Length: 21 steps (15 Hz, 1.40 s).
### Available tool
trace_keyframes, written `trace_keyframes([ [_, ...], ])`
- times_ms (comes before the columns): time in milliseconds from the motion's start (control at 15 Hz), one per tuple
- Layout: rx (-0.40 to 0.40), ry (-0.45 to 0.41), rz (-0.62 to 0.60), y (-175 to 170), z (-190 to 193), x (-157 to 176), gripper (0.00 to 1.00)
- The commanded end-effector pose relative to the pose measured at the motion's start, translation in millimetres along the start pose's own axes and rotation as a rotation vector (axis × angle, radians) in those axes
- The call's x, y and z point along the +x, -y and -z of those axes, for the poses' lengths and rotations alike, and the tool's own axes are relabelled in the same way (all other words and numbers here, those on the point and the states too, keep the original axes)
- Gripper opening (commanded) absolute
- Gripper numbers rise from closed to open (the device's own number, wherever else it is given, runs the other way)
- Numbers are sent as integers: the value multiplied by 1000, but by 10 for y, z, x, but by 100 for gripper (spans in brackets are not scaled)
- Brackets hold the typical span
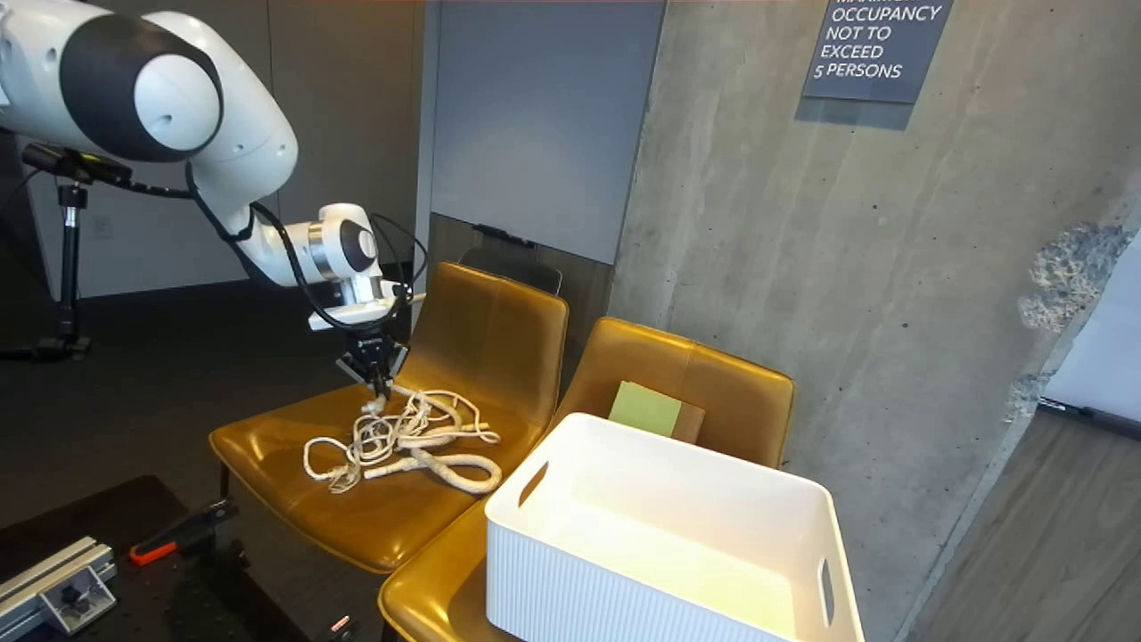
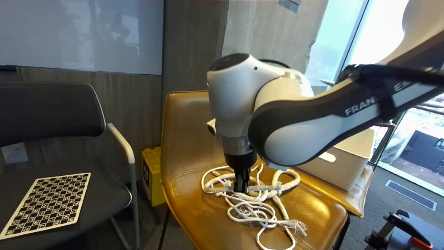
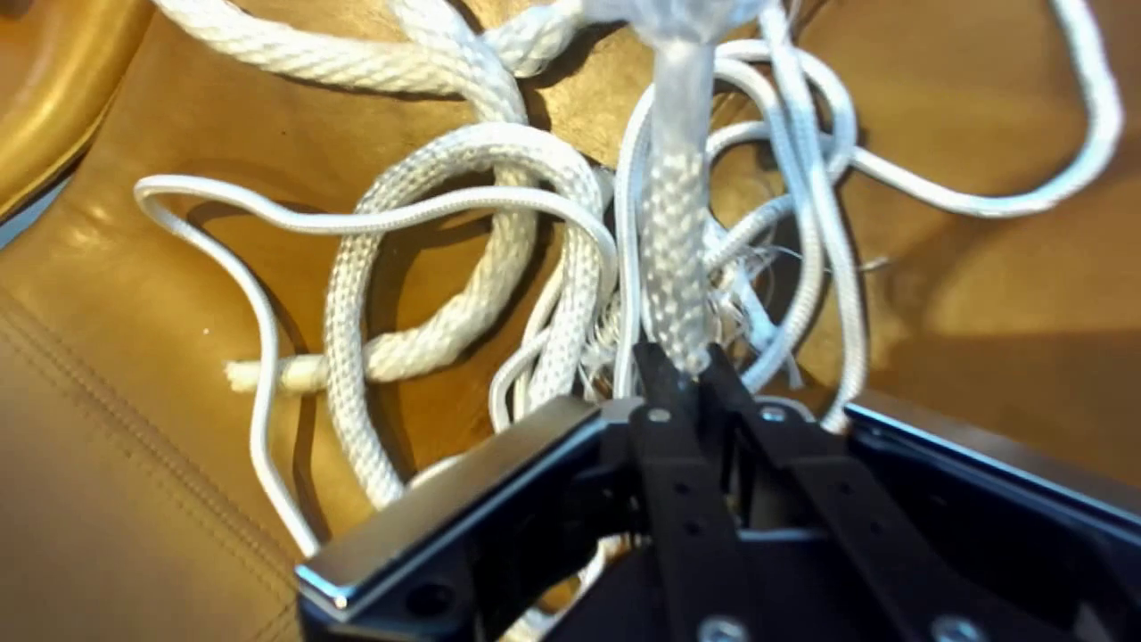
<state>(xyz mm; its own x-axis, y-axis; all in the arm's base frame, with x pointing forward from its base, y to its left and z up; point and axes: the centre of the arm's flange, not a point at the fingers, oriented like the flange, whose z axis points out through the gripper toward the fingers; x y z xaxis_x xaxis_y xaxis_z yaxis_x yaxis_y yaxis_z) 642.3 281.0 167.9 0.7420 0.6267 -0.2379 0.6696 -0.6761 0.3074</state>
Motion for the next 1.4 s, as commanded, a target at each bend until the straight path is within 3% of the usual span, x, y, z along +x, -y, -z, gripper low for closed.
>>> trace_keyframes([
  [0,-67,-36,-7,83,897,-308,3],
  [267,-156,-130,-47,-115,1952,-510,3],
  [600,-184,-300,-135,-421,3254,-988,3],
  [1000,-146,-540,-341,-937,4705,-1835,3],
  [1333,-75,-644,-545,-1675,5584,-2814,3],
])
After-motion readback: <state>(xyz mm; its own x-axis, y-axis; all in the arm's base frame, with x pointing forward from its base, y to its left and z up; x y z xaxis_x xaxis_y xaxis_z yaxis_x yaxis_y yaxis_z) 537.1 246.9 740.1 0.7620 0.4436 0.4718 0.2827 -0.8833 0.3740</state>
